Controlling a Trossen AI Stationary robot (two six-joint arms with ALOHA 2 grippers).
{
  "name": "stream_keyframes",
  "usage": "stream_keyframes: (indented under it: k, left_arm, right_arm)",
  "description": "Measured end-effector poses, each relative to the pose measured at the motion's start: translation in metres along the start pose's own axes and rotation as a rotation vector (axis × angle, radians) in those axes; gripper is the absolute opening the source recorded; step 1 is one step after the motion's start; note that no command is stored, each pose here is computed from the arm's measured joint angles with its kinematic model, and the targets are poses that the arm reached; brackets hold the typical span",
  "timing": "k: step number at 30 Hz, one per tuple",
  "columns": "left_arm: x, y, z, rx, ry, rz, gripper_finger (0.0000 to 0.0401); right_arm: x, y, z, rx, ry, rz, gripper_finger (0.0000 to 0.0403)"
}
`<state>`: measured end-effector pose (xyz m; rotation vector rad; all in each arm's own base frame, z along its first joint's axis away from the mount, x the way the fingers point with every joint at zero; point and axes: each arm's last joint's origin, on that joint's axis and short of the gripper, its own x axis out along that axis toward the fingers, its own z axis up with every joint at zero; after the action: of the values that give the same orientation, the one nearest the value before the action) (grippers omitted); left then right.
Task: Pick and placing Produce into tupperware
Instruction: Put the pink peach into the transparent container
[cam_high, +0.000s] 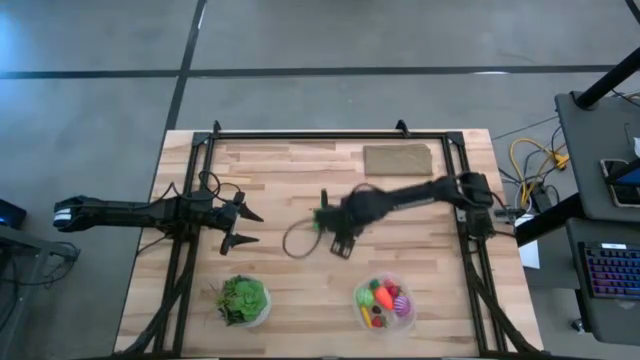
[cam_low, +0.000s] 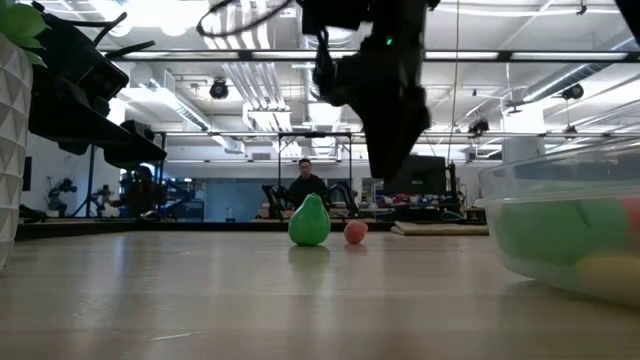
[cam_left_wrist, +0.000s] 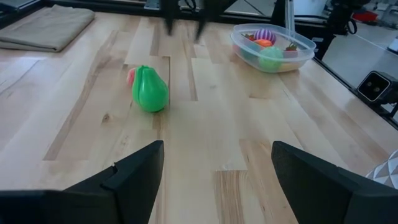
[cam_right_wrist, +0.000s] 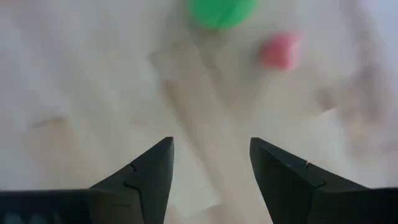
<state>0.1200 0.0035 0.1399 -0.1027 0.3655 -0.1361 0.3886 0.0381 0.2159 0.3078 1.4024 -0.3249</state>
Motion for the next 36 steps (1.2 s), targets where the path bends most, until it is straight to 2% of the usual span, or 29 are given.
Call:
stream_keyframes:
  k: [5, 9, 12, 21, 28, 36]
  left_arm:
    - [0.0, 0.0, 0.0, 0.0, 0.0, 0.0, 0.0283]
    - [0.0, 0.0, 0.0, 0.0, 0.0, 0.0, 0.0283]
    - [0.0, 0.0, 0.0, 0.0, 0.0, 0.0, 0.0283]
    - [0.0, 0.0, 0.0, 0.0, 0.0, 0.0, 0.0283]
    - [0.0, 0.0, 0.0, 0.0, 0.0, 0.0, 0.0283]
    - [0.0, 0.0, 0.0, 0.0, 0.0, 0.0, 0.0283]
  right_arm:
    - [0.0, -0.031, 0.016, -0.212, -0.004, -0.011, 0.0203]
    - [0.001, -0.041, 0.022, -0.394, -0.02, -0.013, 0.0203]
    - [0.004, -0.048, 0.028, -0.485, -0.048, -0.013, 0.0203]
    - [0.034, -0.072, 0.042, -0.484, 0.014, -0.003, 0.0203]
    - [0.054, -0.07, 0.043, -0.537, 0.055, -0.001, 0.0203]
    - [0.064, -0.068, 0.048, -0.487, 0.025, -0.002, 0.0203]
